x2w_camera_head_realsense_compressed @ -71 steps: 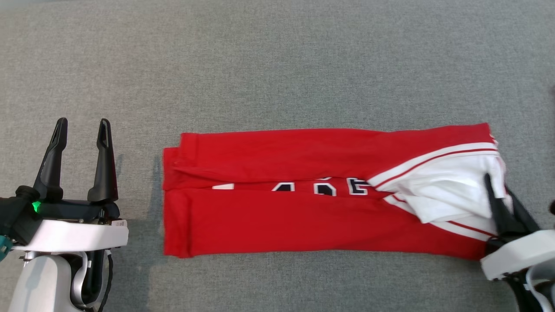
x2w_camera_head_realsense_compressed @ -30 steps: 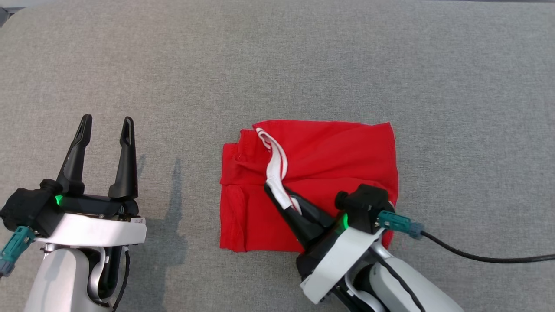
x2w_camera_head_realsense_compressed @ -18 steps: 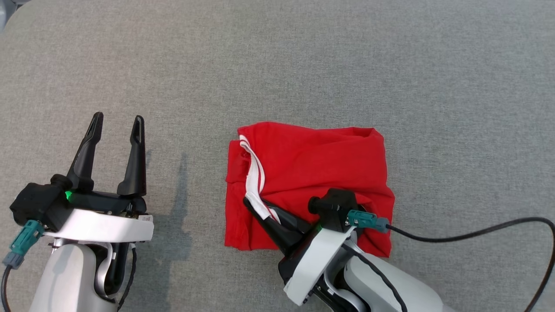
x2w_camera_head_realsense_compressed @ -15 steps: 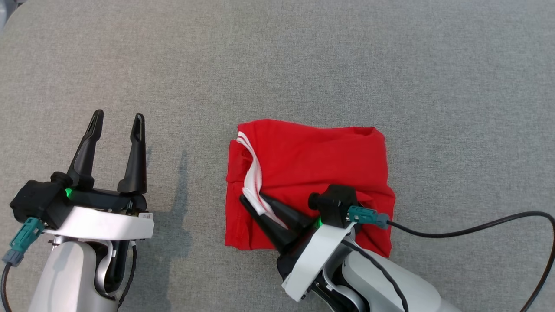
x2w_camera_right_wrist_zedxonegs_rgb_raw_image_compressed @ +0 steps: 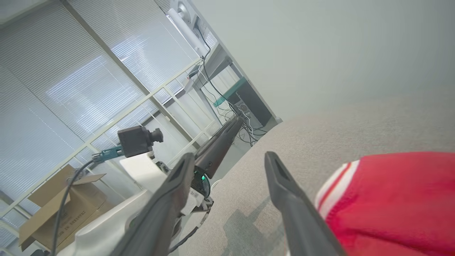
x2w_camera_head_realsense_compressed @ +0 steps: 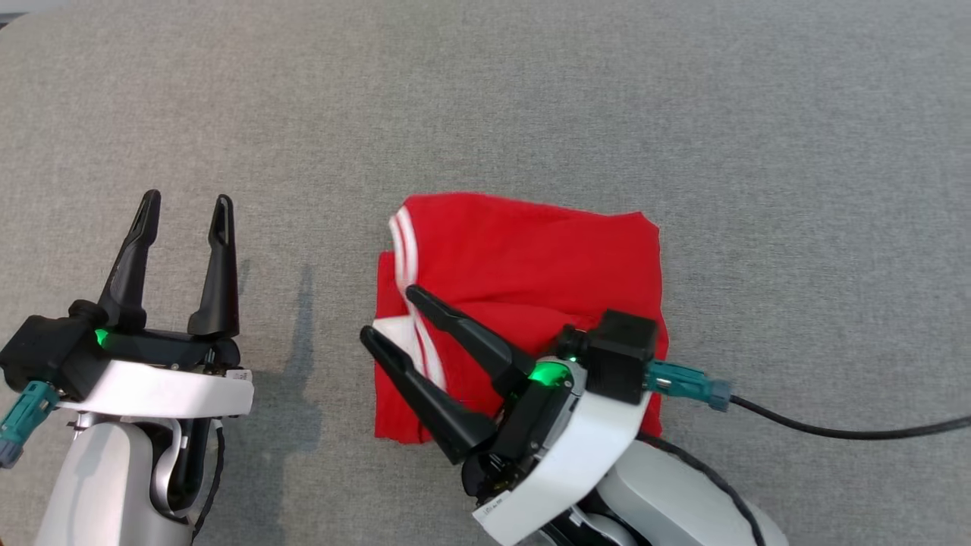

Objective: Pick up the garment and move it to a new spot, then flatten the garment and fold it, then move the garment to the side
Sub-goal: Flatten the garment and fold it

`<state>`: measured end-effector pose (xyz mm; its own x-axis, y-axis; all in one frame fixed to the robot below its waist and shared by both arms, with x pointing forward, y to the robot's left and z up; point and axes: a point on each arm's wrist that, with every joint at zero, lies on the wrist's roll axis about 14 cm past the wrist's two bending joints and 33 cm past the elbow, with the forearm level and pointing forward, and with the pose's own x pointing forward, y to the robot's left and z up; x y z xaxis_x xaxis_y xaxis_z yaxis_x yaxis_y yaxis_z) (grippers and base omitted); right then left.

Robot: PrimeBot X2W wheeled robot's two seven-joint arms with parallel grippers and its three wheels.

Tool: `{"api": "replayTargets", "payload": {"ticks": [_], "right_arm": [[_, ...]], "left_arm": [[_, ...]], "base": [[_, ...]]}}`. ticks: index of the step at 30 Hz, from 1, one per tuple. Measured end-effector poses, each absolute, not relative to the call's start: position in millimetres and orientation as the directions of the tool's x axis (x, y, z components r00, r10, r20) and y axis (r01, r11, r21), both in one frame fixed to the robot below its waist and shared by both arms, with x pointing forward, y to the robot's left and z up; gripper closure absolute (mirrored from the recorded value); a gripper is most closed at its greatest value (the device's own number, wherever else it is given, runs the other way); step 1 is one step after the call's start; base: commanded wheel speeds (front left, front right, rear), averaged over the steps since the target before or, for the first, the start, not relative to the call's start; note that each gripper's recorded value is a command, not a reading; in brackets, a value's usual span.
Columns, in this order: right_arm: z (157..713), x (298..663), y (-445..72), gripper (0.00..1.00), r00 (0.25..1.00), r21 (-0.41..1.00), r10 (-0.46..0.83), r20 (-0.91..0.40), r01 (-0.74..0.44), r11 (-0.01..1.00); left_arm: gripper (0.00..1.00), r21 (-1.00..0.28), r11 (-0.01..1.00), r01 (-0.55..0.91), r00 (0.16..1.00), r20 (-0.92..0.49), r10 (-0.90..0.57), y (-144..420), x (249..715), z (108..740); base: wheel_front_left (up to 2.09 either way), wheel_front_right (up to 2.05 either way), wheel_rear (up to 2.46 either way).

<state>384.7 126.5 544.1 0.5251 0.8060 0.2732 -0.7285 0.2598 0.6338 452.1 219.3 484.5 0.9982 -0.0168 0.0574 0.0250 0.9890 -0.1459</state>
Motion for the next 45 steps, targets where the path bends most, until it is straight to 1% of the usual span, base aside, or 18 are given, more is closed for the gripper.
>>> {"api": "replayTargets", "payload": {"ticks": [2,4,7,11,14,18,21,24,28,32,36,45], "right_arm": [[548.2,385.4,120.6,0.0,0.544,0.661,0.793,0.275,-0.706,0.255],[542.4,386.9,115.3,0.0,0.557,0.669,0.795,0.24,-0.688,0.28],[546.0,393.0,105.2,0.0,0.583,0.665,0.777,0.238,-0.681,0.308],[561.3,408.4,78.3,0.0,0.657,0.65,0.697,0.288,-0.668,0.361],[577.0,426.3,41.4,0.0,0.732,0.62,0.588,0.343,-0.647,0.444],[591.8,446.0,-21.8,0.0,0.819,0.558,0.425,0.387,-0.574,0.599],[592.1,453.2,-63.0,0.0,0.863,0.488,0.34,0.373,-0.495,0.719],[586.6,456.0,-97.3,0.0,0.9,0.423,0.274,0.338,-0.406,0.81],[570.8,454.6,-129.7,0.0,0.938,0.35,0.214,0.272,-0.303,0.886],[548.2,447.8,-152.9,0.0,0.966,0.292,0.172,0.191,-0.224,0.93],[531.2,440.1,-167.7,0.0,0.981,0.266,0.134,0.139,-0.168,0.949],[520.8,436.5,-172.2,0.0,0.986,0.256,0.126,0.108,-0.15,0.955]], "left_arm": [[0.0,-0.145,0.989,0.028,0.998,0.06,-0.02,218.5,452.8,485.4],[0.0,-0.144,0.989,0.032,0.998,0.061,-0.023,217.6,453.2,485.5],[0.0,-0.145,0.989,0.035,0.998,0.065,-0.026,216.6,453.7,486.6],[0.0,-0.145,0.989,0.031,0.997,0.069,-0.021,218.2,453.3,488.4],[0.0,-0.143,0.989,0.023,0.997,0.074,-0.012,220.6,452.4,490.2],[0.0,-0.134,0.991,0.022,0.996,0.087,-0.011,220.7,452.1,494.7],[0.0,-0.132,0.991,0.018,0.996,0.09,-0.006,220.7,451.1,496.1],[0.0,-0.128,0.992,0.02,0.994,0.112,-0.005,219.8,451.3,503.6],[0.0,-0.127,0.992,0.01,0.993,0.115,0.005,219.7,445.4,506.6],[0.0,-0.129,0.992,0.003,0.993,0.117,0.012,218.1,437.8,510.1],[0.0,-0.122,0.993,-0.002,0.994,0.112,0.016,216.2,429.4,512.8],[0.0,-0.123,0.992,-0.007,0.996,0.09,0.018,214.3,418.6,512.4]], "base": [[0.0,0.0,0.0],[0.0,0.0,0.0],[0.0,0.0,0.0],[0.0,0.0,0.0],[0.0,0.0,0.0],[0.0,0.0,0.0],[0.0,0.0,0.0],[0.0,0.0,0.0],[0.0,0.0,0.0],[0.0,0.0,0.0],[0.0,0.0,0.0],[0.0,0.0,0.0]]}}
